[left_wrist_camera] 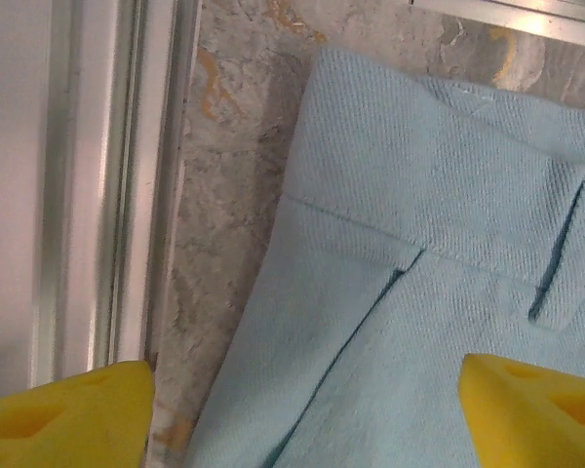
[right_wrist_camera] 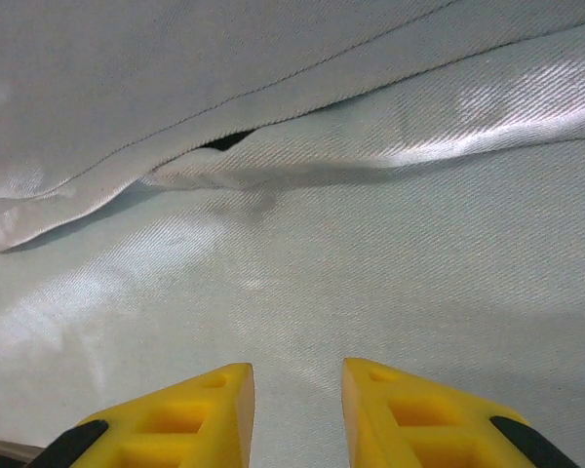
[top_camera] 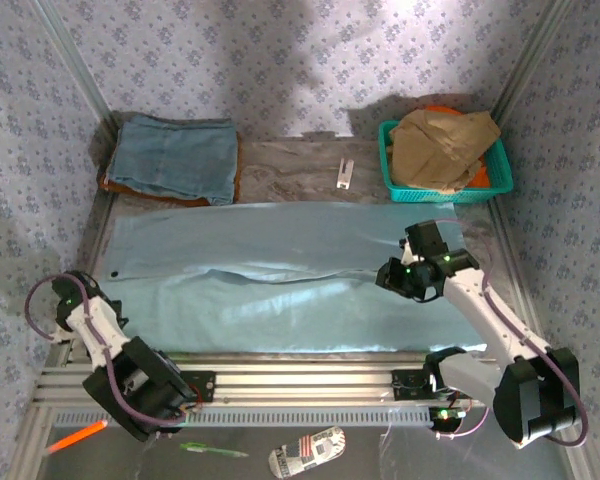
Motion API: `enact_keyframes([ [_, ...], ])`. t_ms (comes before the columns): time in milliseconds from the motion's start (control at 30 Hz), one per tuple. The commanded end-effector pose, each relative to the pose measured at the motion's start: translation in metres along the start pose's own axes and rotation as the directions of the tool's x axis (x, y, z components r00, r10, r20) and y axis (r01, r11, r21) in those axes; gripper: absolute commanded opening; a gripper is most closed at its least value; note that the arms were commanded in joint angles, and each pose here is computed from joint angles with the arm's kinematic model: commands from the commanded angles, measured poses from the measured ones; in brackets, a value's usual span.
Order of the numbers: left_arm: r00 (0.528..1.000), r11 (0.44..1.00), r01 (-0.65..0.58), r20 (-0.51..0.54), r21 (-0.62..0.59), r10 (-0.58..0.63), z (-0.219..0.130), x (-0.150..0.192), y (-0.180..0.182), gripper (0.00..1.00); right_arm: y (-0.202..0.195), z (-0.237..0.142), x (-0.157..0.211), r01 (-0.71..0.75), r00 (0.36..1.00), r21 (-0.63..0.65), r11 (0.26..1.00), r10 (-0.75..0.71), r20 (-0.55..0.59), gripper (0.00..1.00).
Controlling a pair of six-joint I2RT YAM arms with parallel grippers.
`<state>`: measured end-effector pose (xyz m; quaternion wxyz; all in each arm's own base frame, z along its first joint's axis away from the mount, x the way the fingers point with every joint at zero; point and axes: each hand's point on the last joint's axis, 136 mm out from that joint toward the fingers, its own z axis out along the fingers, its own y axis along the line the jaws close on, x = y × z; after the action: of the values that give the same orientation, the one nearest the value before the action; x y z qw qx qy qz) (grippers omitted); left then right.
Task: Fold and stack the trousers
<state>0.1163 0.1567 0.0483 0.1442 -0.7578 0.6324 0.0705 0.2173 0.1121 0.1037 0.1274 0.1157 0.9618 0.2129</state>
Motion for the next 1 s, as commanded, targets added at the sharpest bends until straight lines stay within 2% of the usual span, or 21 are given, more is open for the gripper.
enact_keyframes([
  [0, 1.000, 0.999, 0.027, -0.007, 0.032, -0.027, 0.010, 0.001, -0.006, 0.76, -0.003, -0.004, 0.014, 0.002, 1.000, -0.008, 1.000, -0.002, -0.029, 0.31],
  [67, 0.999, 0.998, 0.044, -0.016, 0.033, -0.043, 0.019, 0.005, -0.005, 0.72, -0.004, -0.006, 0.015, -0.003, 1.000, -0.007, 1.000, 0.003, -0.025, 0.31],
  [233, 0.999, 0.999, 0.039, -0.035, -0.028, -0.040, 0.029, 0.012, 0.007, 0.70, -0.006, -0.010, 0.015, -0.012, 1.000, -0.004, 1.000, 0.012, -0.015, 0.32],
  [300, 0.999, 0.999, 0.039, -0.030, -0.037, -0.040, 0.029, 0.011, 0.009, 0.66, -0.006, -0.010, 0.014, -0.016, 1.000, -0.003, 1.000, 0.015, -0.013, 0.32],
  [433, 0.998, 0.998, 0.053, -0.031, -0.018, -0.054, 0.034, 0.015, 0.008, 0.42, -0.007, -0.011, 0.014, -0.024, 1.000, 0.000, 1.000, 0.024, -0.014, 0.32],
  [500, 0.998, 0.998, 0.054, -0.031, -0.013, -0.055, 0.036, 0.016, 0.009, 0.27, -0.008, -0.014, 0.015, -0.026, 1.000, 0.004, 1.000, 0.026, -0.011, 0.31],
  [567, 0.998, 0.999, 0.052, -0.040, 0.000, -0.052, 0.035, 0.018, 0.007, 0.18, -0.009, -0.017, 0.015, -0.033, 0.999, 0.008, 0.999, 0.033, -0.006, 0.31],
  [700, 0.998, 0.998, 0.040, -0.052, 0.048, -0.038, 0.027, 0.018, 0.000, 0.12, -0.016, -0.030, 0.021, -0.084, 0.996, 0.049, 0.995, 0.085, -0.002, 0.31],
  [800, 0.998, 0.994, 0.028, -0.050, 0.102, -0.023, 0.015, 0.018, -0.007, 0.05, -0.030, -0.048, 0.036, -0.214, 0.977, 0.099, 0.972, 0.215, 0.007, 0.41],
  [967, 0.999, 0.972, 0.020, -0.036, 0.232, -0.012, -0.002, 0.019, -0.020, 0.00, -0.057, -0.084, 0.047, -0.356, 0.929, 0.133, 0.925, 0.335, 0.159, 0.54],
])
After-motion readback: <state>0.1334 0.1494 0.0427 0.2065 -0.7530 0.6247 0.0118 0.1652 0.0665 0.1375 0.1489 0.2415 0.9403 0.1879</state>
